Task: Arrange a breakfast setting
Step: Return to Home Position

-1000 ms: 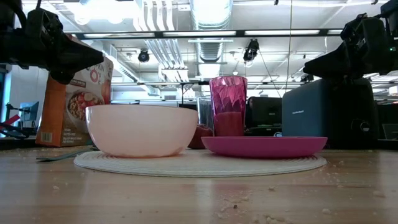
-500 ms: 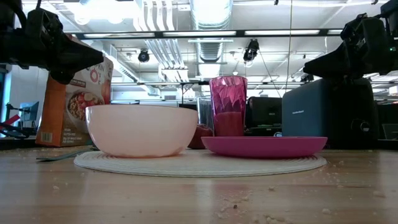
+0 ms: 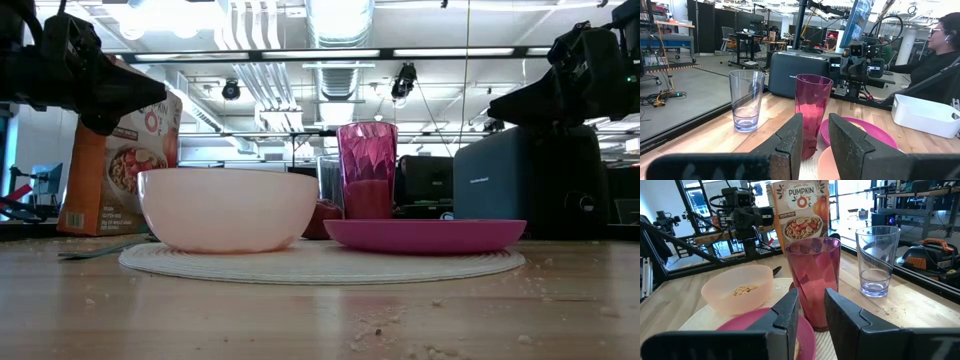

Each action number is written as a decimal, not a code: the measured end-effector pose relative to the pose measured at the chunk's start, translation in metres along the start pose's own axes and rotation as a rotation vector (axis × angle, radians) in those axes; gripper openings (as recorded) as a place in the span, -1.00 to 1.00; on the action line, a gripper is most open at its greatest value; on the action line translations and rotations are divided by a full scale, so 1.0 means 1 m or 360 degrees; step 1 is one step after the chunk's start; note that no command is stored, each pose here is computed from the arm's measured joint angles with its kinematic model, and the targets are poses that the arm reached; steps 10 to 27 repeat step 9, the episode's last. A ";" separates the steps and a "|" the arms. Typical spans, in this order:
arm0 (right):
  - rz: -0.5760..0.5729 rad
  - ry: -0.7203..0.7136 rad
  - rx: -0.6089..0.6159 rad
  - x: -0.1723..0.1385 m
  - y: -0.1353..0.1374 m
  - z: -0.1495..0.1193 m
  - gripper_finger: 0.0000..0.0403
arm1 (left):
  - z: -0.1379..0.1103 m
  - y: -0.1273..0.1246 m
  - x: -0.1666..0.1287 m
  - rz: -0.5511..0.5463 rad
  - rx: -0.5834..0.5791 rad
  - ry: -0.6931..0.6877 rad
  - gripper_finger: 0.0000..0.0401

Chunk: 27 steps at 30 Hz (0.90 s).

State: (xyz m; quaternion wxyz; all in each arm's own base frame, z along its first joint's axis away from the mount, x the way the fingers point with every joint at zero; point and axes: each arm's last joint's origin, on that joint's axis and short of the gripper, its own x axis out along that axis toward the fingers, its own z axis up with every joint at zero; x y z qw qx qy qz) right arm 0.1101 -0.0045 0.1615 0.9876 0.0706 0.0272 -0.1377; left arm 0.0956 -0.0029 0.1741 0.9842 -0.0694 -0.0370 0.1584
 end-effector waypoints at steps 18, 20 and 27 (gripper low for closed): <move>0.0000 0.0000 0.0000 0.000 0.000 0.000 -0.64 | 0.000 0.000 0.000 0.0000 0.0000 0.0000 -0.62; 0.0000 0.0000 0.0000 0.000 0.000 0.000 -0.64 | 0.000 0.000 0.000 0.0000 0.0000 0.0000 -0.62; 0.0000 0.0000 0.0000 0.000 0.000 0.000 -0.64 | 0.000 0.000 0.000 0.0000 0.0000 0.0000 -0.62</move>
